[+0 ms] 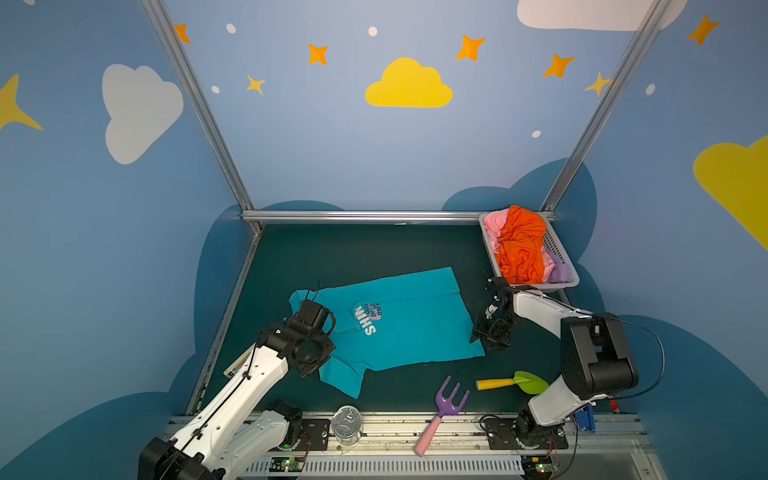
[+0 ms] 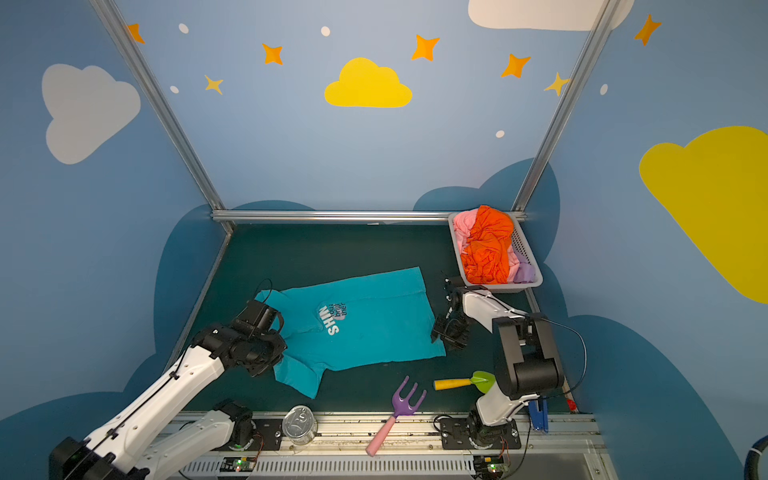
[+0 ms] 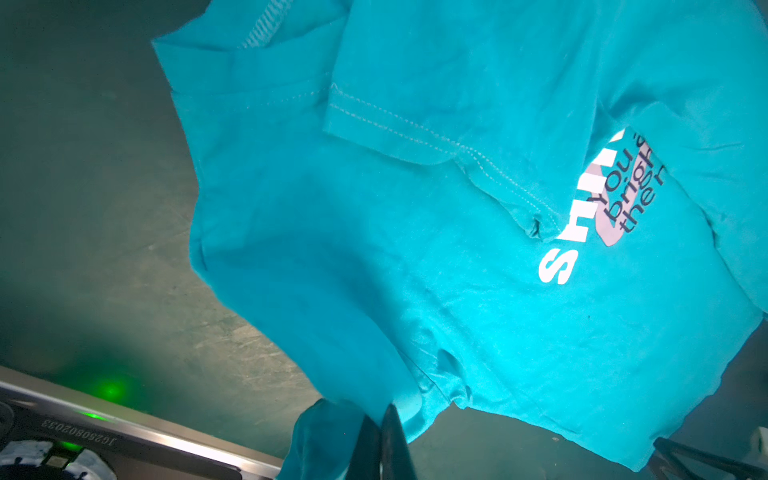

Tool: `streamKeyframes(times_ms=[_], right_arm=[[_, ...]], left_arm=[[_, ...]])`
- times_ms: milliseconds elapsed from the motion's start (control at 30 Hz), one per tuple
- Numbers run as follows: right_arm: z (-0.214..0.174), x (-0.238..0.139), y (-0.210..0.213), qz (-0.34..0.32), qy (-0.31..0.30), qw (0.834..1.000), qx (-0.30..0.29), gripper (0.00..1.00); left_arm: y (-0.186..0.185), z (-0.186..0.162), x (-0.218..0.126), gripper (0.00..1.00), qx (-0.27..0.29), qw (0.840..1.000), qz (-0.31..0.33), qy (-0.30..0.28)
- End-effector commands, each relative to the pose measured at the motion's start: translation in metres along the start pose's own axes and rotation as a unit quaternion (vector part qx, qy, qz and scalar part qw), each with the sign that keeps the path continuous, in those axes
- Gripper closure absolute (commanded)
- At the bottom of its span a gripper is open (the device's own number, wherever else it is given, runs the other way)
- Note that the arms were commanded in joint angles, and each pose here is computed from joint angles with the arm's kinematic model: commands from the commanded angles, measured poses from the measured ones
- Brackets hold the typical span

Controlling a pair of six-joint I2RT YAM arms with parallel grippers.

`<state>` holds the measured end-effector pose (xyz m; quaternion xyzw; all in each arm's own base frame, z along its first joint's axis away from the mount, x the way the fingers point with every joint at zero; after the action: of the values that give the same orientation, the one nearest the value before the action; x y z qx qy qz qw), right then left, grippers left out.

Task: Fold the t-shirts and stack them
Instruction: 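Lift the nearer hem with the left gripper and fold it toward the farther edge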

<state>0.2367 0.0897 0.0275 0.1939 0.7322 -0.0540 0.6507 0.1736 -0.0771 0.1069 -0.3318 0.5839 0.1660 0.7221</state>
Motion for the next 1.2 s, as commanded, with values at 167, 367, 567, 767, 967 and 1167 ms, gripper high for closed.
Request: streamKeyframes(times_ms=[167, 367, 567, 767, 967, 1167], right_arm=[[0.004, 0.003, 0.021, 0.038, 0.021, 0.999, -0.015, 0.90], [0.018, -0.016, 0.033, 0.053, 0.013, 0.998, -0.022, 1.00], [0.036, -0.026, 0.044, 0.075, 0.011, 0.997, -0.015, 1.00], [0.058, -0.023, 0.047, 0.083, 0.020, 0.996, 0.003, 1.00], [0.072, -0.021, 0.056, 0.096, 0.025, 0.995, 0.012, 0.96], [0.080, -0.025, 0.064, 0.106, 0.021, 0.994, 0.018, 0.93]], left_arm=[[-0.016, 0.007, -0.011, 0.96, -0.001, 0.999, -0.033, 0.018], [-0.019, 0.023, -0.019, 0.96, -0.004, 0.999, -0.033, 0.008], [-0.016, 0.048, -0.020, 0.96, -0.039, 0.998, -0.043, -0.003], [-0.009, 0.069, -0.018, 0.96, -0.071, 0.996, -0.047, -0.002], [-0.003, 0.083, -0.008, 0.96, -0.087, 0.996, -0.036, -0.001], [-0.001, 0.092, 0.004, 0.96, -0.087, 0.996, -0.021, 0.009]])
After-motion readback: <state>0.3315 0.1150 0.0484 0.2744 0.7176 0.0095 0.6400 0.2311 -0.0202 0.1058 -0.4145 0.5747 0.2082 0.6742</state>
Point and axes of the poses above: each gripper's point midway between its finger pads, its own x axis out along the fingers, its own y axis along the line the jaws close on, z = x × y, the point moved 1 cm from there along -x, back along the fingers, and after that the axes turned 1 degree about x, right-handed, at the moved point
